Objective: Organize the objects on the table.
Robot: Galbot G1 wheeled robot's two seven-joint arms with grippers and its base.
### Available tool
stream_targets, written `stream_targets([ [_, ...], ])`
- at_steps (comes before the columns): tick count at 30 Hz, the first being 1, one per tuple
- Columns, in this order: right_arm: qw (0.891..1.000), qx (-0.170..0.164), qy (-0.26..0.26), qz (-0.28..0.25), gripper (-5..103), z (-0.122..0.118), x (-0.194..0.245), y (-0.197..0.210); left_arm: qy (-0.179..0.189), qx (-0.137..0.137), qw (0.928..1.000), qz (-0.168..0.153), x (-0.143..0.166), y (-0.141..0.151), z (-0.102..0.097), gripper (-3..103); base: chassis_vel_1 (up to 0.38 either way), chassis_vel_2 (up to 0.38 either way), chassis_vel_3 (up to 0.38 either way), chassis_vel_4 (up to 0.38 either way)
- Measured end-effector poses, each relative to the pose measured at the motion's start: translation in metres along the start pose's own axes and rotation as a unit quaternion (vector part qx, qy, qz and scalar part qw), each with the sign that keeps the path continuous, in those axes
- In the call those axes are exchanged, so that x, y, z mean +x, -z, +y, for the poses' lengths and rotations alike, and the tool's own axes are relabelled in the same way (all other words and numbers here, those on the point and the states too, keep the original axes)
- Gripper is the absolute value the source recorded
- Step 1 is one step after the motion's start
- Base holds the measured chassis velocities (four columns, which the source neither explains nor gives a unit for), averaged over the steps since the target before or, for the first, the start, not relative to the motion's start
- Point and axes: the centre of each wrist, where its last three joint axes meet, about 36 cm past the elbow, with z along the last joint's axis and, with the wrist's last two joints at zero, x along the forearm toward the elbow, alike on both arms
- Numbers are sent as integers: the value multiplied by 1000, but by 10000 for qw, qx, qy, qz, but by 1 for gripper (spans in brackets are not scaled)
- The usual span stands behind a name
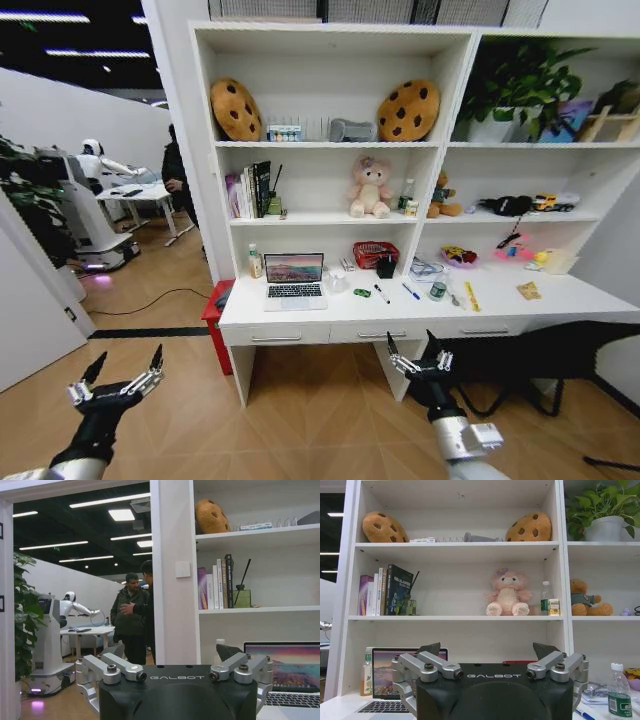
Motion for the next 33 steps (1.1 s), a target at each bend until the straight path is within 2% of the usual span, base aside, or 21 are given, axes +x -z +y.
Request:
stream_targets([
  [6, 10000, -30, -28, 69, 100, 1, 0, -1, 72, -3, 10000, -8, 0, -2, 2, 102, 0, 0, 0, 0],
  [10, 9999, -54, -38, 150, 100, 1, 1, -1, 85, 43, 10000, -4, 0, -4, 0, 98, 0, 0, 0, 0],
  [16, 9998, -77, -50, 177, 100, 1, 2, -1, 85, 32, 10000, 13, 1, -5, 0, 98, 0, 0, 0, 0],
  [33, 9998, -127, -31, 163, 100, 2, 4, -6, -61, -58, 10000, -9, 3, -8, -3, 97, 0, 0, 0, 0],
])
